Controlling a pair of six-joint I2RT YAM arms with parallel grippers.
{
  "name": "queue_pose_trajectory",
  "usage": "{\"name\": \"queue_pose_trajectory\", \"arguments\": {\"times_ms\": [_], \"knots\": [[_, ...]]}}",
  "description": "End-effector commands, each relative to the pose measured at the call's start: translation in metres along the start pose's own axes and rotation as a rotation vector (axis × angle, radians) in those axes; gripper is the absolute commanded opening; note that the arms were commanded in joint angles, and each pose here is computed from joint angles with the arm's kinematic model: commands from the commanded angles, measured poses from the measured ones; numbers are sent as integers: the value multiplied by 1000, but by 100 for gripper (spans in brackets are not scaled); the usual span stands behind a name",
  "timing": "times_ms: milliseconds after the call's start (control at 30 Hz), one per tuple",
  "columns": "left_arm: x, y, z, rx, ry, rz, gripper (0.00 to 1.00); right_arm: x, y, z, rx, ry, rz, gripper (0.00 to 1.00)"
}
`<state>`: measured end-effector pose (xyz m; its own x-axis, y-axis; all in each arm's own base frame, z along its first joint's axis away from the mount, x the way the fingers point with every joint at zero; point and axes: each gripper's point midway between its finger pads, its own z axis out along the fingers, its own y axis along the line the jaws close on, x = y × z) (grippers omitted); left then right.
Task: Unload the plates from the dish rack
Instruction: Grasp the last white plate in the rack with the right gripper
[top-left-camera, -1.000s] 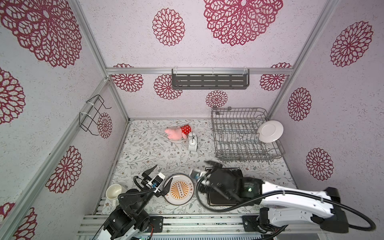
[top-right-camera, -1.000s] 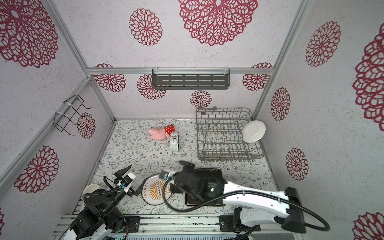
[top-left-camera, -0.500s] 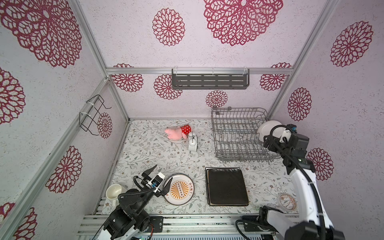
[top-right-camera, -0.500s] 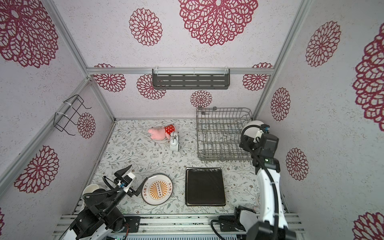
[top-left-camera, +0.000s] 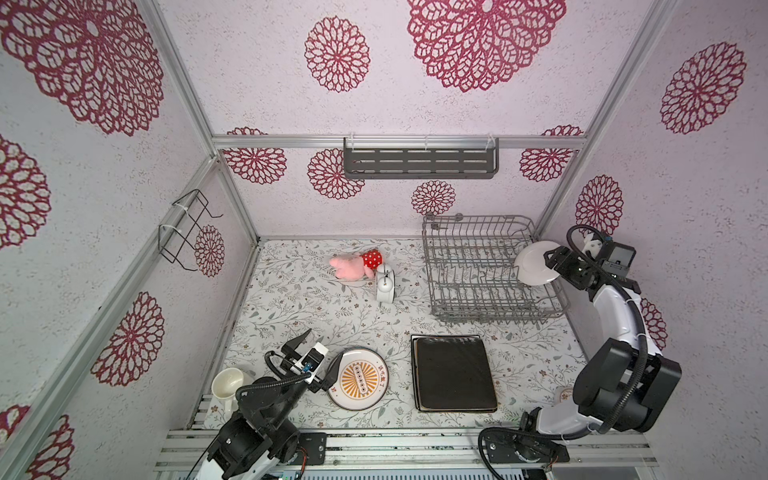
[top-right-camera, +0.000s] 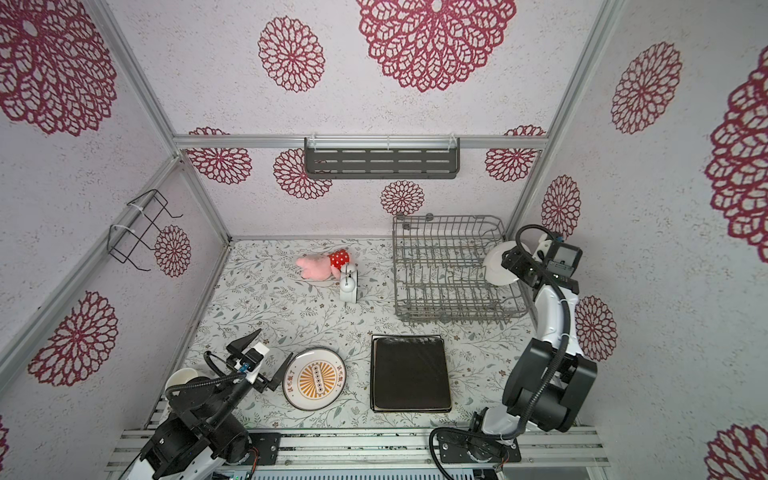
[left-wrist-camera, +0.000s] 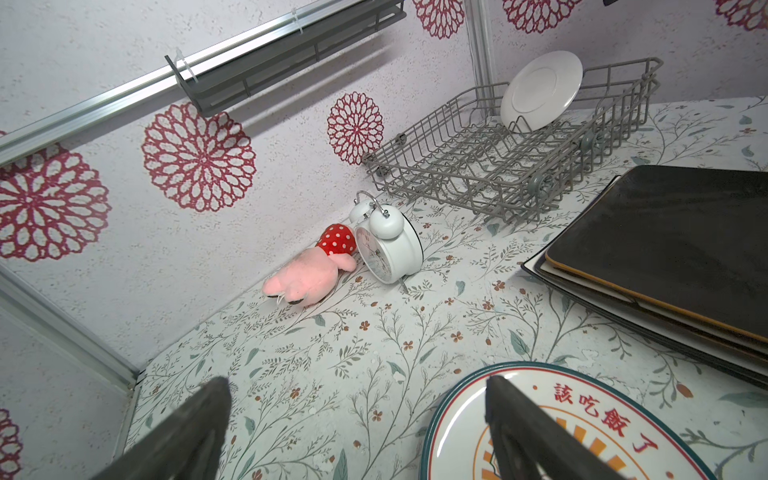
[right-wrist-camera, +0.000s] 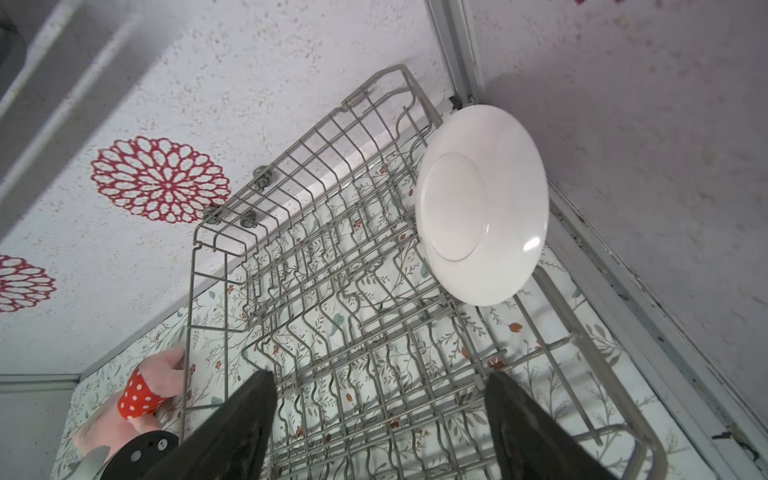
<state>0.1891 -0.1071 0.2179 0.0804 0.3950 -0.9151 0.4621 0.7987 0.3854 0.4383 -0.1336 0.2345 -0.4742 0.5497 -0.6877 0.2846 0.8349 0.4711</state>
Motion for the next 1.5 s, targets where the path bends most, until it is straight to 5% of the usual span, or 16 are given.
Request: {"name": "queue_pose_trajectory", "arguments": {"times_ms": [0, 1067, 1467], "knots": [[1, -4, 2, 25, 9, 19, 97, -2, -16, 6, 45, 10, -17, 82], [24, -14, 20, 63, 134, 42, 97, -46, -80, 104, 130, 50, 18, 80], [27, -13, 22, 56, 147, 38, 97, -37, -83, 125, 82, 71, 26, 62]]}}
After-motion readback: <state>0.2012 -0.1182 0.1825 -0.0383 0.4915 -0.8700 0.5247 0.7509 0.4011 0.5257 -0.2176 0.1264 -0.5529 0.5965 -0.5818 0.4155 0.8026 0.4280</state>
